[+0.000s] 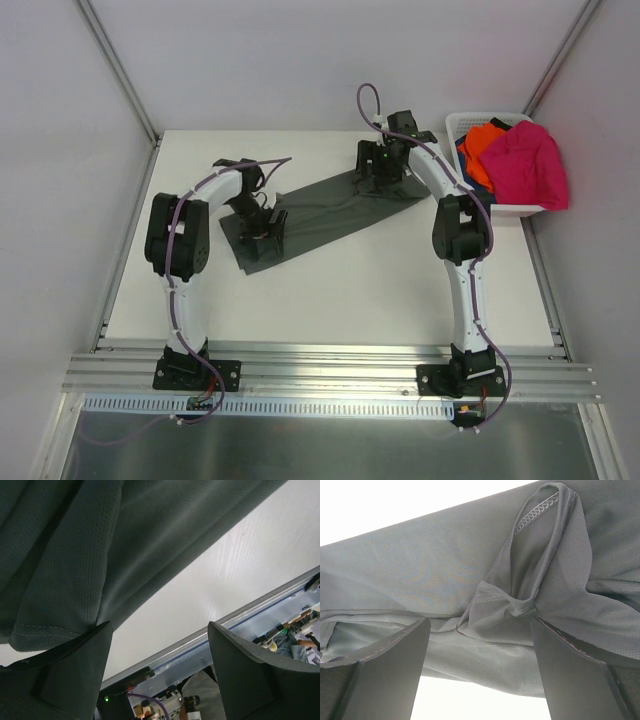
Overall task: Fold and stack the t-shirts
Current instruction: Fold the tshirt
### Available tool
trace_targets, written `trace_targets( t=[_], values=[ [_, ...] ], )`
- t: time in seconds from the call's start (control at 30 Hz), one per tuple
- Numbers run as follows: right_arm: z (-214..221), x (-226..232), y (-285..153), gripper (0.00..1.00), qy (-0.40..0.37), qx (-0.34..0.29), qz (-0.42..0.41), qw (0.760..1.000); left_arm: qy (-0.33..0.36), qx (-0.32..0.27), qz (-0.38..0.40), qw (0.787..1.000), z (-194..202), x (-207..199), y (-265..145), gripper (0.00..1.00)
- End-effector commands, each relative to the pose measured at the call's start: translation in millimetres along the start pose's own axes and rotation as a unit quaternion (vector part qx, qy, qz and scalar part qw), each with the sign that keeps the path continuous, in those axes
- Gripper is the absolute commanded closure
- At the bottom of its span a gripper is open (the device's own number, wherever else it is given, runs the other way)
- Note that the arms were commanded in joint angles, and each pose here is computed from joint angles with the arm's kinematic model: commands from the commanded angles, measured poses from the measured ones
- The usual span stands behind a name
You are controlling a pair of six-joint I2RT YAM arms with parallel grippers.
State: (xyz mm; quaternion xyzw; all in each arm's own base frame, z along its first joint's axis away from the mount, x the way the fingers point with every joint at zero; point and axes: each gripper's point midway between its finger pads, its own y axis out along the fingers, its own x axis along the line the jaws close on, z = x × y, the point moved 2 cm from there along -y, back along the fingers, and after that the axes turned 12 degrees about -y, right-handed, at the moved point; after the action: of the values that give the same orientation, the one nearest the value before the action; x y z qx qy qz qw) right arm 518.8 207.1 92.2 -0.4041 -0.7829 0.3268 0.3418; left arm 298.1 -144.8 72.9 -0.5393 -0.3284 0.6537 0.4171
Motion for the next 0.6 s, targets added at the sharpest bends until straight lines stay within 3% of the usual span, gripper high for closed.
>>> trace_targets(
  t=[0.0, 0.57],
  values=[
    [-23, 16, -33, 0.14, -0.020, -0.039, -0.005, 0.999, -0.002, -0.015, -0.011, 1.000, -14, 2, -6, 0.22],
    [-26, 25, -36, 0.14, -0.038, -0.043, -0.001, 0.998, -0.032, -0.151, -0.089, 0.984, -80, 42, -62, 0.21]
  ],
)
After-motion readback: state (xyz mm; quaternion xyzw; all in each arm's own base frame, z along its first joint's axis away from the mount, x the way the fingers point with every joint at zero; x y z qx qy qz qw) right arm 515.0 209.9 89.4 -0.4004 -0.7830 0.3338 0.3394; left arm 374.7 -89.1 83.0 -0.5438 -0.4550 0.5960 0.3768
